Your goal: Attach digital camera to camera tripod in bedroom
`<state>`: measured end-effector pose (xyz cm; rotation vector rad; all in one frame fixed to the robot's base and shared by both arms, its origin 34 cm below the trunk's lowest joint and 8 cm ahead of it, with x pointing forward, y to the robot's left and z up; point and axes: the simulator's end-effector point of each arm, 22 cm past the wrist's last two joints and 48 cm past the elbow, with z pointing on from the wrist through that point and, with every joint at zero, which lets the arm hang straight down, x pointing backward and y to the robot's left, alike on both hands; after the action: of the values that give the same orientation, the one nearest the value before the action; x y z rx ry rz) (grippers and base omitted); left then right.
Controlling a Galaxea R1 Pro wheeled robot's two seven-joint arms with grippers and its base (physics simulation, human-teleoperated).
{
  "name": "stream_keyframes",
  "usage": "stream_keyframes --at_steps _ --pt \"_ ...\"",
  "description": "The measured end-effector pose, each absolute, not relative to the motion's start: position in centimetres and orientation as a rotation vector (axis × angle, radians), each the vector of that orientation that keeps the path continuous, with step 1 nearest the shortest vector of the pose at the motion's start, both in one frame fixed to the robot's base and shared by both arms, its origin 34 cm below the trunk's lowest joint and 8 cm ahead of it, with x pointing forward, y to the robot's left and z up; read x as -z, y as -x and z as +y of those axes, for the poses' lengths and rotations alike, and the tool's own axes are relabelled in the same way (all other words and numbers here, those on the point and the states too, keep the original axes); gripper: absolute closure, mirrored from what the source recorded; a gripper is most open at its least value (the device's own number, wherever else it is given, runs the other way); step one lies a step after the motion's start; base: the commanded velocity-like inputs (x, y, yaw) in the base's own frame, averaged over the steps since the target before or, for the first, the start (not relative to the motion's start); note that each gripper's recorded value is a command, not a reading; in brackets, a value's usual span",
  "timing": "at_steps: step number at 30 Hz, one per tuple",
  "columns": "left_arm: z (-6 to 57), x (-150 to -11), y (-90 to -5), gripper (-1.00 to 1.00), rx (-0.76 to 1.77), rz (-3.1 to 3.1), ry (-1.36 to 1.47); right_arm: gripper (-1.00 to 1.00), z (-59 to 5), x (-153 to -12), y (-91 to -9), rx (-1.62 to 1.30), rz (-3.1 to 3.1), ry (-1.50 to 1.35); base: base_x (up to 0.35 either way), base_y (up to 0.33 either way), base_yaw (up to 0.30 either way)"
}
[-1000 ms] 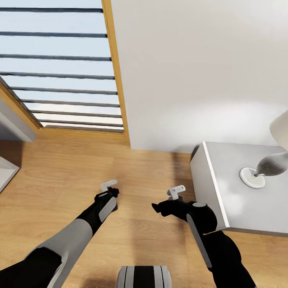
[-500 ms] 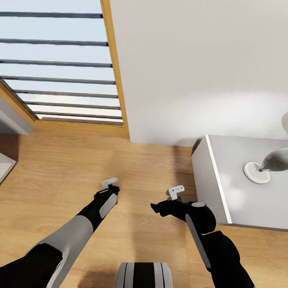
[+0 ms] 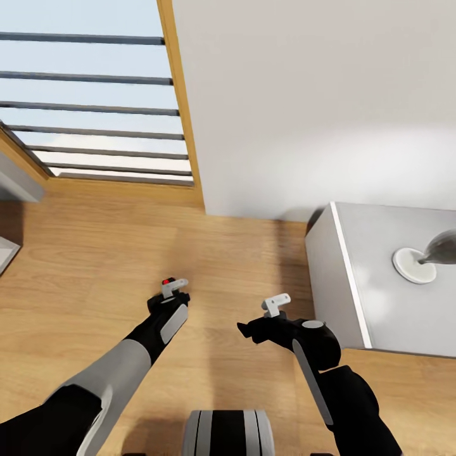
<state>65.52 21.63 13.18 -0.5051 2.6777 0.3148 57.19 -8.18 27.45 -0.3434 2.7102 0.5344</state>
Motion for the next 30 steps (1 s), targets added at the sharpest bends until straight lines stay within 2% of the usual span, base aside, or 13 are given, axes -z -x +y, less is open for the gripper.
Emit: stream_keyframes --at_steps 14,30 --pt "22.5 -14.1 -66.8 -1.0 -0.415 2.65 0.478 -1.0 -8.0 -26.7 -56.7 -0.542 2.724 0.347 0.0 0.0 0.0" --pt "21.3 -14.5 -68.4 -1.0 -0.392 2.641 0.431 -1.0 -7.9 -25.6 -56.2 -0.55 2.743 0.348 0.0 0.0 0.0"
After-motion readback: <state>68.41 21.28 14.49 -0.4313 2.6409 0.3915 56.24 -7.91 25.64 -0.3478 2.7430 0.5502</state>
